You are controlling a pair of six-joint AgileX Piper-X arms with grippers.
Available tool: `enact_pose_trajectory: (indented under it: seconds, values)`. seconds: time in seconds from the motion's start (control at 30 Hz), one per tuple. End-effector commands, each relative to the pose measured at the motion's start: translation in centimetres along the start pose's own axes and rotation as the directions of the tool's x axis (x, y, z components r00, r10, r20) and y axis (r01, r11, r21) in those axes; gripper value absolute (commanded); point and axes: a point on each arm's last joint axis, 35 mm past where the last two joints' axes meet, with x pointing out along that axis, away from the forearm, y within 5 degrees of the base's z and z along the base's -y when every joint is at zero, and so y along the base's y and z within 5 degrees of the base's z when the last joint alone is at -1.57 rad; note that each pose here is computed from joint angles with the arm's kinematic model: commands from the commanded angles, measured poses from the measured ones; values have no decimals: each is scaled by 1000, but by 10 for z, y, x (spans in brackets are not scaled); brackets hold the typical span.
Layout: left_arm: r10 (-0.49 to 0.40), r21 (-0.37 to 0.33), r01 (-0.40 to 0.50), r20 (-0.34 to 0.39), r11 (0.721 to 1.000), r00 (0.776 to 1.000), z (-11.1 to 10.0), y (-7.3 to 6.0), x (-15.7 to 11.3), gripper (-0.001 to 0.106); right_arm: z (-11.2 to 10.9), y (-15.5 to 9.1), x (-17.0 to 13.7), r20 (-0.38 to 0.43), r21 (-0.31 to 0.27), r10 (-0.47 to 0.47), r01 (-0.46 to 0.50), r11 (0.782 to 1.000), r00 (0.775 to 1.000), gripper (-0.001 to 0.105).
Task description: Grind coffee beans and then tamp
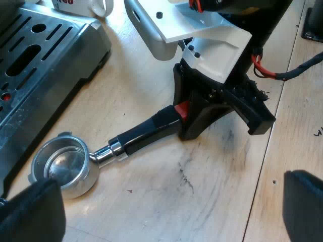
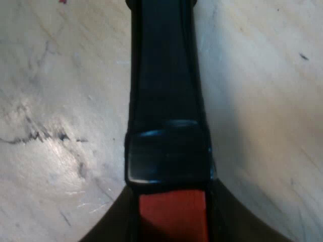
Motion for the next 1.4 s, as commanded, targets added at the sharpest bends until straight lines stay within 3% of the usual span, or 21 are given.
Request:
enact_pose_trajectory:
  seconds: [0.03,0.17,0.23,0.4,0.47,0.6,0.77,0.97,1.1,1.4]
  values:
    - [10,18,-10,17,1000,1000,1,0,0,88,7,-2,-3,33,10,-1,1,1000,999,14]
    - [10,18,-10,17,1000,1000,1,0,0,88,4,-2,-3,8,30,0,-1,1000,1000,49]
    - [10,18,-10,17,1000,1000,1,0,0,88,0,-1,-3,-29,28,3,-2,1000,1000,59]
    - [10,18,-10,17,1000,1000,1,0,0,88,-10,-1,-4,-117,24,9,-6,1000,993,60]
    - [10,18,-10,17,1000,1000,1,0,0,88,-16,0,-5,-172,60,13,-2,998,985,60]
    - [10,18,-10,17,1000,1000,1,0,0,88,-20,0,-7,-218,73,15,1,997,976,60]
    - [10,18,-10,17,1000,1000,1,0,0,88,-23,0,-16,-345,78,33,-7,997,938,60]
    - [10,18,-10,17,1000,1000,1,0,0,88,-13,-2,-29,-426,70,39,-10,997,904,60]
    - [10,18,-10,17,1000,1000,1,0,0,88,-6,-3,-38,-419,68,39,-11,998,907,60]
    - [10,18,-10,17,1000,1000,1,0,0,88,14,-9,-84,-197,88,29,-11,996,980,60]
